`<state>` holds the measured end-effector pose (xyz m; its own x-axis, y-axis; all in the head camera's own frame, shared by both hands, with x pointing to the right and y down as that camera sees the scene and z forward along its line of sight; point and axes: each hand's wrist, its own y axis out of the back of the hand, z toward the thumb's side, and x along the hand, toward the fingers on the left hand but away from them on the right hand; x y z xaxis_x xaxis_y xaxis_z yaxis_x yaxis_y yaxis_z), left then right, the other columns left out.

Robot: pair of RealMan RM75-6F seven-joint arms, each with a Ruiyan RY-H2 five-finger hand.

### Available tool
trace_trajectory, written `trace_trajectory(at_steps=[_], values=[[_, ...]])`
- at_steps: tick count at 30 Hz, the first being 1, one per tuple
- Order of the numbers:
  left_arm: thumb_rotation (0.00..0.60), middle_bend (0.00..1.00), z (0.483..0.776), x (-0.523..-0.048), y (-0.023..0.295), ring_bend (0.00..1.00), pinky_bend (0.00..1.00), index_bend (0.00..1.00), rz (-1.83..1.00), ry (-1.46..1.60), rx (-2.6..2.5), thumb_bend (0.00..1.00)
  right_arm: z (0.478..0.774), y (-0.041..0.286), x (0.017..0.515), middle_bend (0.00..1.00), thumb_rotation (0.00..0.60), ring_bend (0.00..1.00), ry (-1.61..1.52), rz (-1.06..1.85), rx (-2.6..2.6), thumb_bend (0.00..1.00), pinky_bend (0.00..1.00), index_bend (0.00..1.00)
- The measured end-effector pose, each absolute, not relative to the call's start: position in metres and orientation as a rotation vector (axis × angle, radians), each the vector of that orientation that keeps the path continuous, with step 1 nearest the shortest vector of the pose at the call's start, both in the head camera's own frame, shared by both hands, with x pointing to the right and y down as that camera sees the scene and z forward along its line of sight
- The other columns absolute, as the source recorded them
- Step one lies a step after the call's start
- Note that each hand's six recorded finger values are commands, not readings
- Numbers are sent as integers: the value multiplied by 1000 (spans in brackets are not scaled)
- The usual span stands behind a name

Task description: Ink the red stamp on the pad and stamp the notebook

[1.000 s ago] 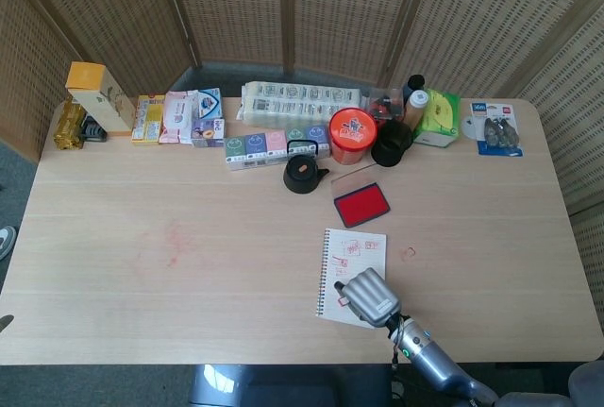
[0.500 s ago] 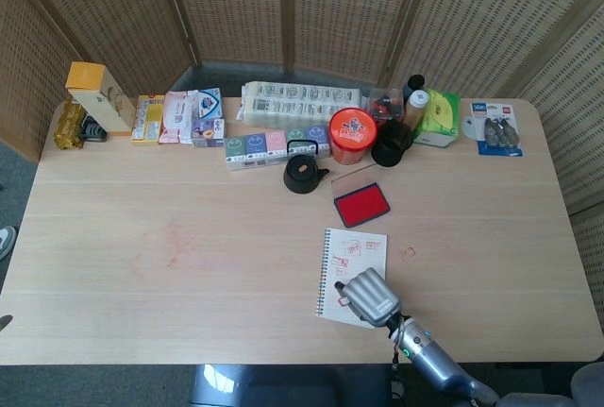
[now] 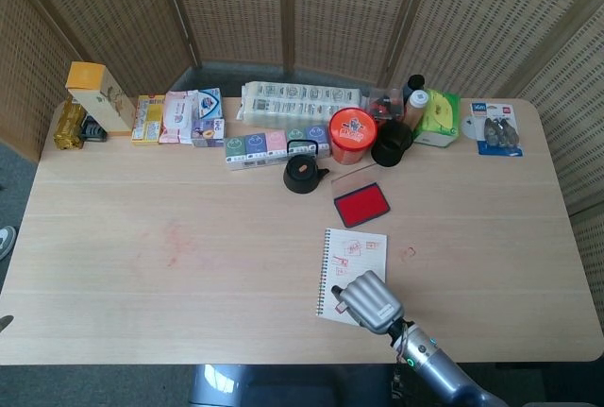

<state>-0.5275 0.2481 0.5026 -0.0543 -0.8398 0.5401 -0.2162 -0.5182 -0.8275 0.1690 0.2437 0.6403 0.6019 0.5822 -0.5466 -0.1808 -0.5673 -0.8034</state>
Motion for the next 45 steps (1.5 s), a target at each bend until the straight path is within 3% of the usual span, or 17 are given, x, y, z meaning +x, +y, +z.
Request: trace_trajectory(at_steps=[9,15,29,45], values=[[600,0,500,-527,249,0,39,0,-1604,1129,-1721,31,596,202,173,943,600,1000,-422,1035,-1803,480,1000,573],[600,0,500,-526,250,0,38,0,-1599,1130,-1721,31,597,176,188,943,600,1000,-462,1069,-1714,480,1000,574],[600,0,503,-525,251,0,38,0,-1613,1122,-1714,31,659,123,272,943,600,1000,-489,1382,-1567,480,1000,574],[600,0,508,-525,250,0,38,0,-1640,1108,-1708,31,726,114,307,927,600,1000,-509,1612,-1532,470,1000,574]])
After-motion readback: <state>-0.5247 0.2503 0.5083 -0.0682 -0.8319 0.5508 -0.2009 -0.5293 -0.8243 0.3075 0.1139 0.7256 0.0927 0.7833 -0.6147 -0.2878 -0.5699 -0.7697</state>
